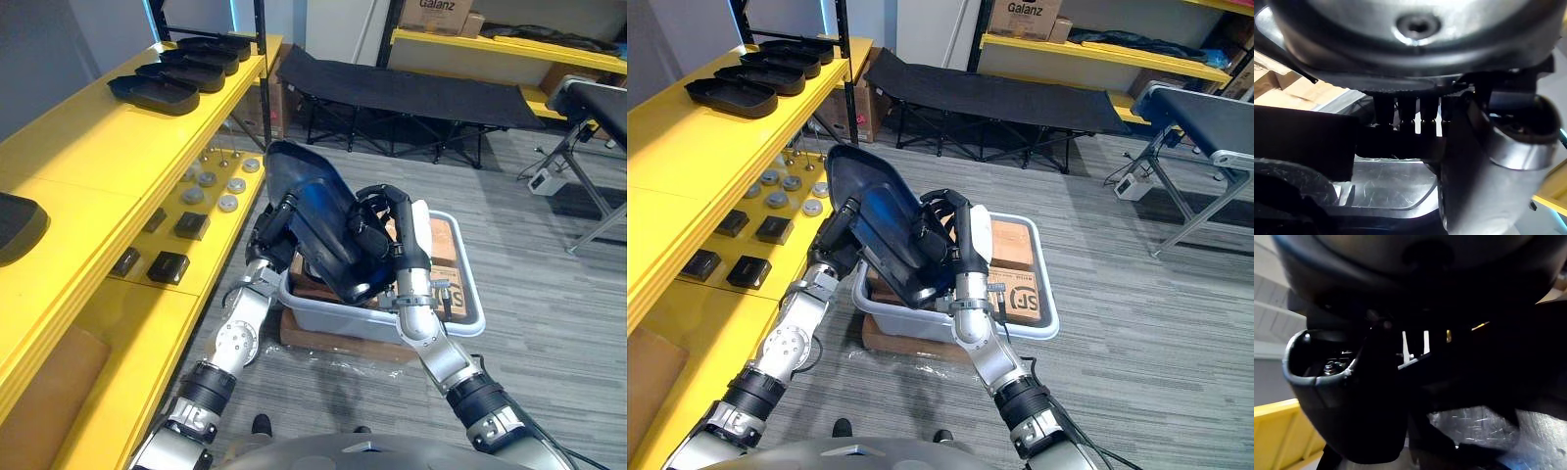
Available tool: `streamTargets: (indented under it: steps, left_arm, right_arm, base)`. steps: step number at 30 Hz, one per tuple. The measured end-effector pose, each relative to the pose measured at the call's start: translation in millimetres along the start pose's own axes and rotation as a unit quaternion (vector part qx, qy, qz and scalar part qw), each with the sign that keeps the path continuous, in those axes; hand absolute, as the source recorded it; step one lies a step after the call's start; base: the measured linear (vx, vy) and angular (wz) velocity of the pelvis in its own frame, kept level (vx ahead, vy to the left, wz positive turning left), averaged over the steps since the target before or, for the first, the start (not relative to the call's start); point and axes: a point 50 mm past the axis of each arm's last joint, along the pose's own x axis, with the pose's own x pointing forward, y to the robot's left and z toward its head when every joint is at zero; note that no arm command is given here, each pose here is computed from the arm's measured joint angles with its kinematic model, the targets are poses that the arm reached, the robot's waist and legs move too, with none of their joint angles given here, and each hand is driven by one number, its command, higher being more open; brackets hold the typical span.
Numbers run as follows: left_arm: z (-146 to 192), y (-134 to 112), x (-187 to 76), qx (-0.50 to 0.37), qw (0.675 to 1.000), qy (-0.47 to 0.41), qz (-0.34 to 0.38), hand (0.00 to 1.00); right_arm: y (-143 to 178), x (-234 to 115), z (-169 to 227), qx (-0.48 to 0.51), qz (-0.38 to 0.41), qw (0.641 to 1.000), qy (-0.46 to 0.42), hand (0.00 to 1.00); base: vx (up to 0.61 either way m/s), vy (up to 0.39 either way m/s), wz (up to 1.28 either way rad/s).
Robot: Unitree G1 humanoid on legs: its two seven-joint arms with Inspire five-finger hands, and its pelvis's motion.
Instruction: Walk over and take three plastic housings, then place them on the shelf
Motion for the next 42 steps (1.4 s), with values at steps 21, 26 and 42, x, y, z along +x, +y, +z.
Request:
streamTargets:
  steps: [21, 26, 42]
  left_arm:
    - [23.7, -45.8, -35.3, 0.410, 0.869, -0.263, 0.086, 0.00]
    - [25.0, -54.3, -38.9, 0.455, 0.827, -0.314, 0.100, 0.00]
    - [40.4, -69.6, -45.5, 0.430, 0.833, -0.349, 0.012, 0.00]
  right_arm:
    - [-5.1, 7.6, 7.0, 0.029, -0.025, 0.998, 0.055, 1.00]
    - [-4.2, -6.1, -4.1, 0.048, -0.015, 0.995, 0.091, 1.00]
    - [-12.2, -31.4, -18.4, 0.365, 0.218, 0.900, 0.103, 1.00]
  base:
    - [-0.01, 0.000, 0.00]
    - [-0.01, -0.002, -0.03]
    - [-0.01, -0.001, -0.02]
